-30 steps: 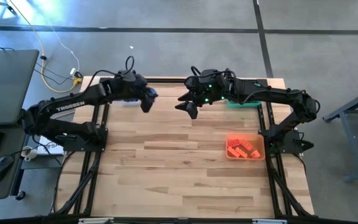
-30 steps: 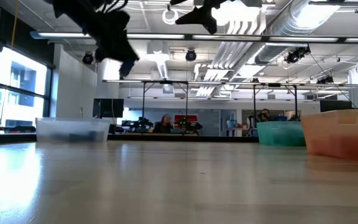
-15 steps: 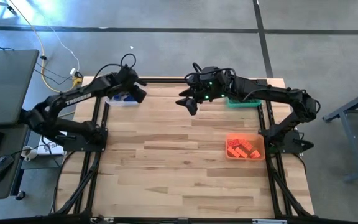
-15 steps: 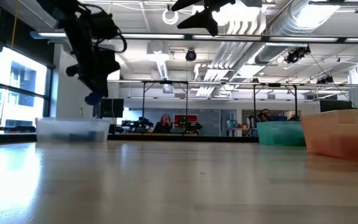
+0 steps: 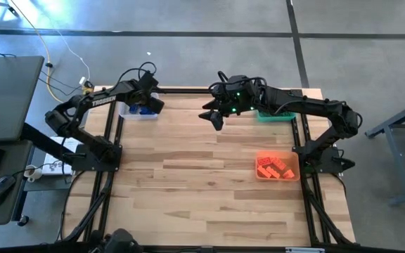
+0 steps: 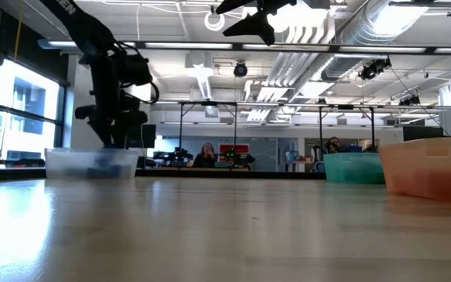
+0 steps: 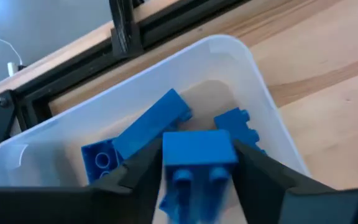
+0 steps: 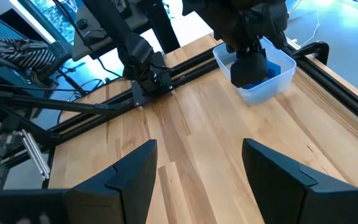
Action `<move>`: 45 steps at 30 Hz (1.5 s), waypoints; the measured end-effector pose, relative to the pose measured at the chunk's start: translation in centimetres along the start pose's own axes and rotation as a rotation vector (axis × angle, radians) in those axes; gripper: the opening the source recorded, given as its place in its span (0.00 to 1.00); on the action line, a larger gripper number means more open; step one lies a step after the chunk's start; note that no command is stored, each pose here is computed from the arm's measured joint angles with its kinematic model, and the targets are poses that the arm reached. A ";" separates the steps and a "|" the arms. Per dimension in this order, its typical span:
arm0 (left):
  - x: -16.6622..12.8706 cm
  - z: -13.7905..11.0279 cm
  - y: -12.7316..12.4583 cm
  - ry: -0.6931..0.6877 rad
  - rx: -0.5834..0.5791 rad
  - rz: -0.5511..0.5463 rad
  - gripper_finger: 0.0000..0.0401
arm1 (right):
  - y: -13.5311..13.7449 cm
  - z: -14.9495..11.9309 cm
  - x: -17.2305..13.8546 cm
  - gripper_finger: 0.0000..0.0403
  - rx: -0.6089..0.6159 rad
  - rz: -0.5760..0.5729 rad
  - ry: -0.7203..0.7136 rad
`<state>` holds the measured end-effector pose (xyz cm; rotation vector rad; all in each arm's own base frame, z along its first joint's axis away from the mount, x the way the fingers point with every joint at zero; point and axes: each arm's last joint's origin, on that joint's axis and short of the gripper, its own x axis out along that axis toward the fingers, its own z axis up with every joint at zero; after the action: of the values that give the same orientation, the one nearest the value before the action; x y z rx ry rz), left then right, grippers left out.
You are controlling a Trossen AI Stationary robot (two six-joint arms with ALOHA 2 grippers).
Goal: Sort & place blocks by color
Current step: Put the blue game piece into the transparent bin, then return to Home Position
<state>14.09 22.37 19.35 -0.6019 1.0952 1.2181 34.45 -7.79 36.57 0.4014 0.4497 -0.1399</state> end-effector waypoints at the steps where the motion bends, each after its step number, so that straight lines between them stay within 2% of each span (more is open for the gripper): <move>1: 0.1 0.0 0.1 0.005 -0.002 0.002 0.43 | 0.0 0.0 0.0 0.55 0.000 0.000 0.000; 6: -0.3 -0.1 0.1 0.006 -0.003 -0.040 0.53 | 0.0 0.0 0.0 0.55 0.000 0.001 0.000; 12: -2.7 1.2 0.2 -0.008 0.022 -0.152 0.55 | 0.0 0.0 0.0 0.55 0.000 -0.002 -0.001; 15: -4.9 1.9 0.0 -0.055 0.028 -0.254 0.55 | 0.0 0.0 0.0 0.55 0.004 -0.001 -0.001; 19: -8.9 1.2 -0.8 -0.181 0.077 -0.463 0.55 | 0.0 0.0 0.0 0.55 0.068 -0.001 -0.001; 26: -14.8 -3.0 -2.2 -0.485 0.198 -0.704 0.55 | 0.1 0.1 0.0 0.55 0.051 0.003 -0.009; 31: -16.1 -6.3 -2.9 -0.610 0.232 -0.869 0.55 | 0.1 0.2 0.0 0.55 0.080 -0.009 -0.028; 36: -15.2 -10.0 -3.3 -0.714 0.298 -1.037 0.55 | 0.1 0.2 0.0 0.55 0.200 -0.008 -0.029; 43: -12.5 -15.2 -3.1 -0.878 0.229 -1.340 0.55 | 0.5 0.3 0.1 0.55 0.194 -0.003 -0.048; 45: -11.4 -16.4 -3.0 -0.883 0.230 -1.381 0.55 | 0.5 0.3 0.1 0.55 0.195 -0.005 -0.048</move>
<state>11.82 2.59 22.54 -0.3996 -0.0700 0.0436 34.73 -7.43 36.94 0.5874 0.3905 -0.1984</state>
